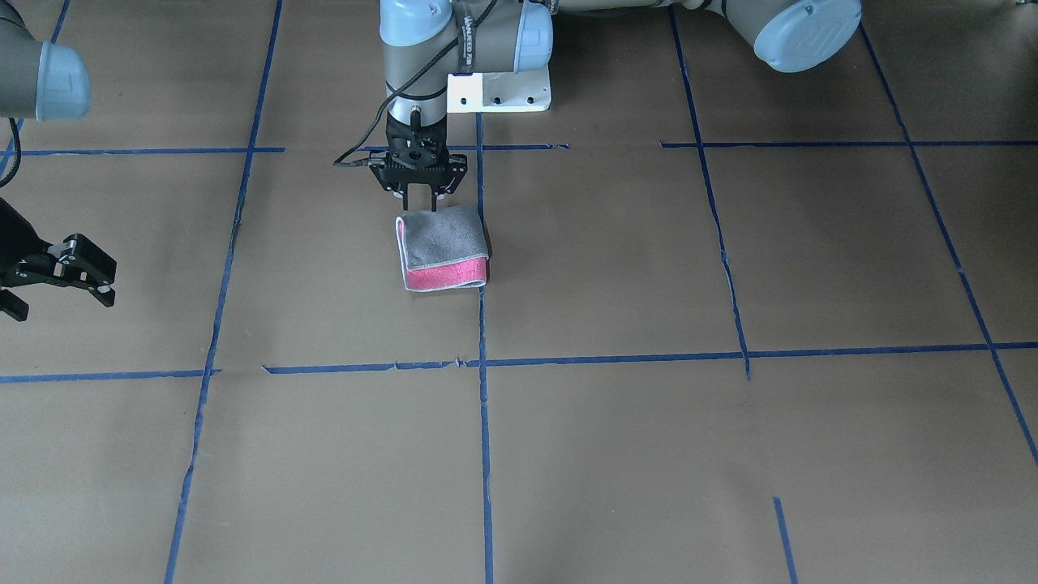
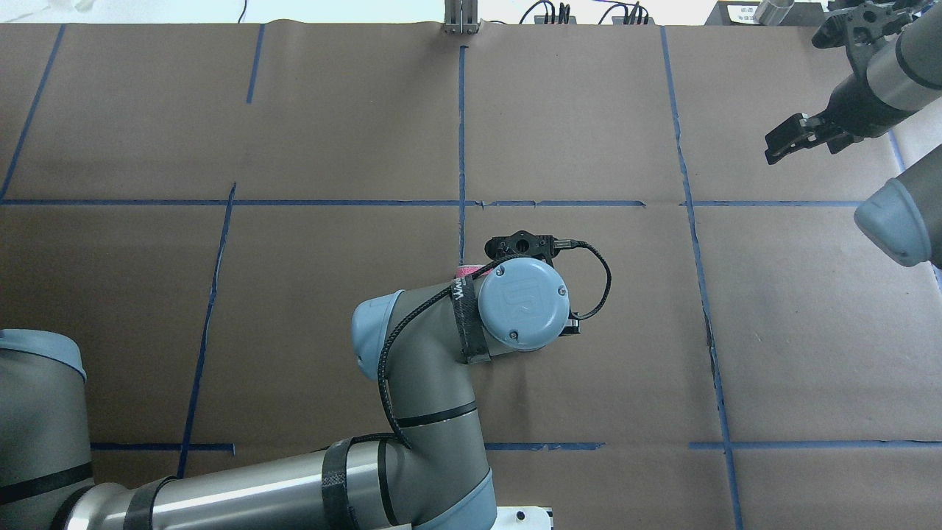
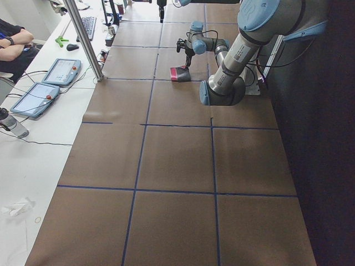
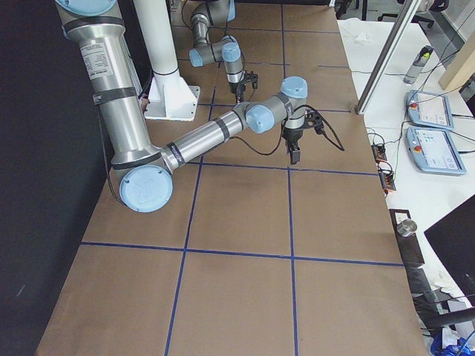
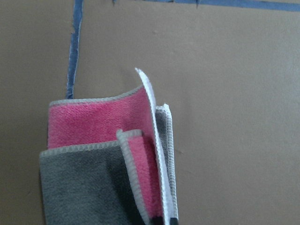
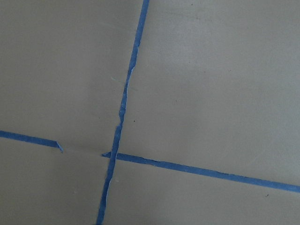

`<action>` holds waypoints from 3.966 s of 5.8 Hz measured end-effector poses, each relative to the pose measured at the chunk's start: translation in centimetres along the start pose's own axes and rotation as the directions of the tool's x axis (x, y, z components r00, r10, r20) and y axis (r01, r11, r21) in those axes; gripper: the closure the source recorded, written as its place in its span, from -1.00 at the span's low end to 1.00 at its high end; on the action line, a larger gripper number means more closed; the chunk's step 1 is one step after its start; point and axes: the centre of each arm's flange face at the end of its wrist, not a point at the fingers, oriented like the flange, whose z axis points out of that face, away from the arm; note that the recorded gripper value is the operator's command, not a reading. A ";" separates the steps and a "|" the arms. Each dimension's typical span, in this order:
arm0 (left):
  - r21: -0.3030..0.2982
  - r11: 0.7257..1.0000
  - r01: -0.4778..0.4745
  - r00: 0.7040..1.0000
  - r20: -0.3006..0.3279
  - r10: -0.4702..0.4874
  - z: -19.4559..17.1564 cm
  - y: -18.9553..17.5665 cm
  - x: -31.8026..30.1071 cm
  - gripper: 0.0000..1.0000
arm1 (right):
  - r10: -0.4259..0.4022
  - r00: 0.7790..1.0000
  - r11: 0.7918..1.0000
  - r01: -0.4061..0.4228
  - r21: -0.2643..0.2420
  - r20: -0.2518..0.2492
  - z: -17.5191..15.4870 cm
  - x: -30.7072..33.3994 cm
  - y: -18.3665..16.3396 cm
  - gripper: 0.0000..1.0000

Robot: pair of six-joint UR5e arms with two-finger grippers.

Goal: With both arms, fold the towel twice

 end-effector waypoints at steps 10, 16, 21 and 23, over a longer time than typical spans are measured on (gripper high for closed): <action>-0.228 0.938 -0.262 0.954 0.087 0.288 -21.4 -15.0 -66.1 -1.00 | -0.014 0.999 0.994 0.009 -0.113 -0.047 -1.7 28.7 16.7 -1.00; -0.278 0.955 -0.104 0.983 0.120 0.142 -23.5 -7.7 -88.1 -1.00 | 0.069 0.998 0.983 -0.067 -0.169 0.003 0.2 30.6 21.1 -1.00; -0.305 0.949 -0.078 0.986 0.119 0.119 -22.4 -6.3 -89.8 -1.00 | 0.092 0.995 0.980 -0.082 -0.184 0.046 0.9 30.9 21.6 -1.00; -0.306 0.949 -0.077 0.986 0.117 0.118 -22.4 -6.2 -89.9 -1.00 | 0.097 0.994 0.978 -0.087 -0.189 0.046 1.0 31.0 22.0 -1.00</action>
